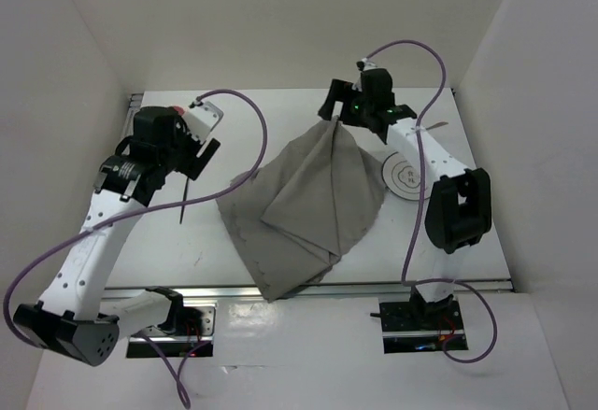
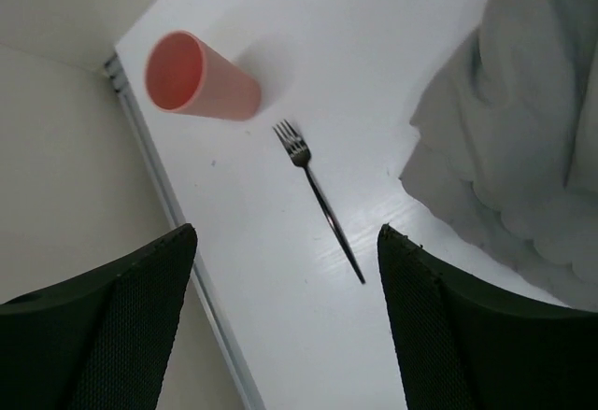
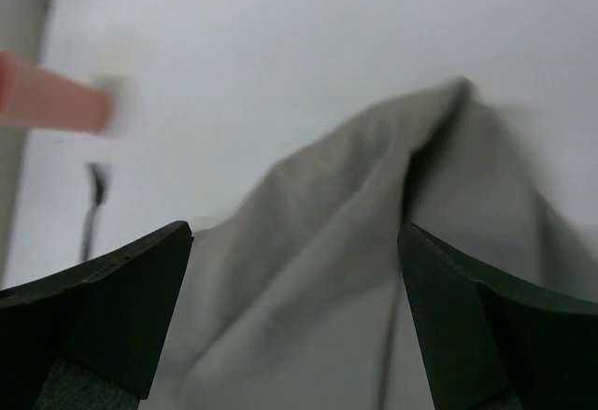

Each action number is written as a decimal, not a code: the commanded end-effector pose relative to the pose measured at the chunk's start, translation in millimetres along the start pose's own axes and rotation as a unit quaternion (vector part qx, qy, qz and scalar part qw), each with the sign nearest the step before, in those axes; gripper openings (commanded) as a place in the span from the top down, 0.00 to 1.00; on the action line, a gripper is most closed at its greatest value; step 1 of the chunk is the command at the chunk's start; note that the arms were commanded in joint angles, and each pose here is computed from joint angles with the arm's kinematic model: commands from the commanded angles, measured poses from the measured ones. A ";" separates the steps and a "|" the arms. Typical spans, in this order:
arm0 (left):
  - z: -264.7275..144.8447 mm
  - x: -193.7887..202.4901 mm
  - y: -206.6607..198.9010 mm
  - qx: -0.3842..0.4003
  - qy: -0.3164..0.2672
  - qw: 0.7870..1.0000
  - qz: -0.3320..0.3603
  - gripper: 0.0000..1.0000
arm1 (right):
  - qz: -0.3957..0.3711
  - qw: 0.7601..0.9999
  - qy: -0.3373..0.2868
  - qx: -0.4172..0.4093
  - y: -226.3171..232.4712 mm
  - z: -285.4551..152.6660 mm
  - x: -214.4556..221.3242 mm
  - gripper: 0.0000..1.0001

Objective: Set the dinner table for one person

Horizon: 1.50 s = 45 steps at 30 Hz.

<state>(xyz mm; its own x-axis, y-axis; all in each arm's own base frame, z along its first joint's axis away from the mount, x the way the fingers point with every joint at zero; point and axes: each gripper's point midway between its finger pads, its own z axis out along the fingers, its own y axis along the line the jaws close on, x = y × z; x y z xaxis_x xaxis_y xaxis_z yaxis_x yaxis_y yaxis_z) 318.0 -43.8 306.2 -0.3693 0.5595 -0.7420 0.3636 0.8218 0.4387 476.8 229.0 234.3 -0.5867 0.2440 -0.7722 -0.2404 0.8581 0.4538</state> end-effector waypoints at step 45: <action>164.3 139.3 -150.3 0.349 0.211 0.893 -0.191 0.20 | -0.254 0.960 0.105 0.050 76.2 23.2 267.3 0.11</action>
<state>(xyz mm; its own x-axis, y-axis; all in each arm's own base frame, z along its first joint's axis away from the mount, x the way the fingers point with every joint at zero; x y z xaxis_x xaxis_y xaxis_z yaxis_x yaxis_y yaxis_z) 353.8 -101.7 53.5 -0.8281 0.3443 -0.4424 0.5013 0.8079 -0.3097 298.7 363.1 36.4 -0.5977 -0.3470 -0.7227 -0.5150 0.8571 0.0143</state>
